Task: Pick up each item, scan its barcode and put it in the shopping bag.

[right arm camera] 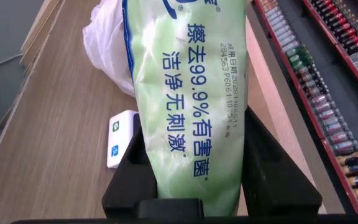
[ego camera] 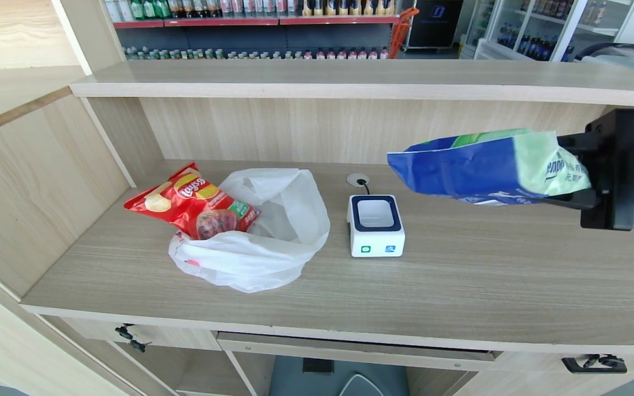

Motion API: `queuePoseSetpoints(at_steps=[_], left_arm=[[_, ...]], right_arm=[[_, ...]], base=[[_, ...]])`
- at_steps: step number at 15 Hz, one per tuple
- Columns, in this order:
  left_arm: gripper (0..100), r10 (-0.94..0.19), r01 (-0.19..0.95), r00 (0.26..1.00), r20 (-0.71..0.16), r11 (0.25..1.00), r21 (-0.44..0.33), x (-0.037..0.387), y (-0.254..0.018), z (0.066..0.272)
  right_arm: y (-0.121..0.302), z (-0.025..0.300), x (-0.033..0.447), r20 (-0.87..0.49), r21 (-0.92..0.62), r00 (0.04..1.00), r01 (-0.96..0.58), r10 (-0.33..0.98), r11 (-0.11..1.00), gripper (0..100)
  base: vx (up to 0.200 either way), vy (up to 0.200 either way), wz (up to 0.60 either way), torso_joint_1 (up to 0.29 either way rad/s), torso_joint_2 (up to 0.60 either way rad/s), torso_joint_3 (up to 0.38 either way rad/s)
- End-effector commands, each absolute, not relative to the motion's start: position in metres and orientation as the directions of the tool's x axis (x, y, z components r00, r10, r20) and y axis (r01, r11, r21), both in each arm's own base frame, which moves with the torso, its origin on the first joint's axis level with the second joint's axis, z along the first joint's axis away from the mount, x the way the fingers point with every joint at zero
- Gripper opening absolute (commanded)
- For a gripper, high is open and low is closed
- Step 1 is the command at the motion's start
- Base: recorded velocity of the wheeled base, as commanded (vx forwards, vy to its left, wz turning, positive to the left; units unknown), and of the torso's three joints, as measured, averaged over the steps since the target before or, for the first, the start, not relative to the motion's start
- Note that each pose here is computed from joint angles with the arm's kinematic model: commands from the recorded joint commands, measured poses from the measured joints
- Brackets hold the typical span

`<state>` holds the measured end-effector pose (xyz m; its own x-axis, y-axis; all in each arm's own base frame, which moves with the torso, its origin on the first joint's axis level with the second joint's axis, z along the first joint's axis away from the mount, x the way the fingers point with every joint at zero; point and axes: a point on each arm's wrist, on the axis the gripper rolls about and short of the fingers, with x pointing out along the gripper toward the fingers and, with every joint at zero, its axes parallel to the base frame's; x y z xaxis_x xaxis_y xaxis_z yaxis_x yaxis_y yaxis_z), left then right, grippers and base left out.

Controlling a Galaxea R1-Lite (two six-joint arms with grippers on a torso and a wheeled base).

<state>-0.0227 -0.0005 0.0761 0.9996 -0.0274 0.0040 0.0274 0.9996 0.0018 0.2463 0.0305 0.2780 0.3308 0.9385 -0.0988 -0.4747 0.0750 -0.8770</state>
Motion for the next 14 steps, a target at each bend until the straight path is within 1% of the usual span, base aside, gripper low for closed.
queuePoseSetpoints(at_steps=[1, 3, 8, 14], left_arm=[[0, -0.028, 0.028, 1.000, 0.003, 1.000, 0.002, -0.023, -0.001, 0.076], [0, -0.028, 0.028, 1.000, 0.003, 1.000, 0.002, -0.023, -0.001, 0.076], [0, -0.028, 0.028, 1.000, 0.003, 1.000, 0.002, -0.023, -0.001, 0.076], [0, -0.028, 0.028, 1.000, 0.005, 1.000, 0.002, -0.023, -0.001, 0.076]], right_arm=[[0.029, 0.269, 0.258, -0.107, -0.864, 0.327, -0.497, 0.939, 0.075, 0], [0.029, 0.270, 0.270, -0.088, -0.887, 0.325, -0.455, 0.942, 0.074, 0], [0.031, 0.272, 0.285, -0.072, -0.908, 0.324, -0.413, 0.943, 0.073, 0], [0.034, 0.260, 0.301, -0.066, -0.913, 0.319, -0.402, 0.945, 0.072, 0]], base=[[0.000, 0.000, 0.00, 0.000, 0.00, 0.000], [0.000, 0.000, 0.00, 0.000, 0.00, 0.000], [0.000, 0.000, 0.00, 0.000, 0.00, 0.000], [0.000, 0.000, 0.00, 0.000, 0.00, 0.000]])
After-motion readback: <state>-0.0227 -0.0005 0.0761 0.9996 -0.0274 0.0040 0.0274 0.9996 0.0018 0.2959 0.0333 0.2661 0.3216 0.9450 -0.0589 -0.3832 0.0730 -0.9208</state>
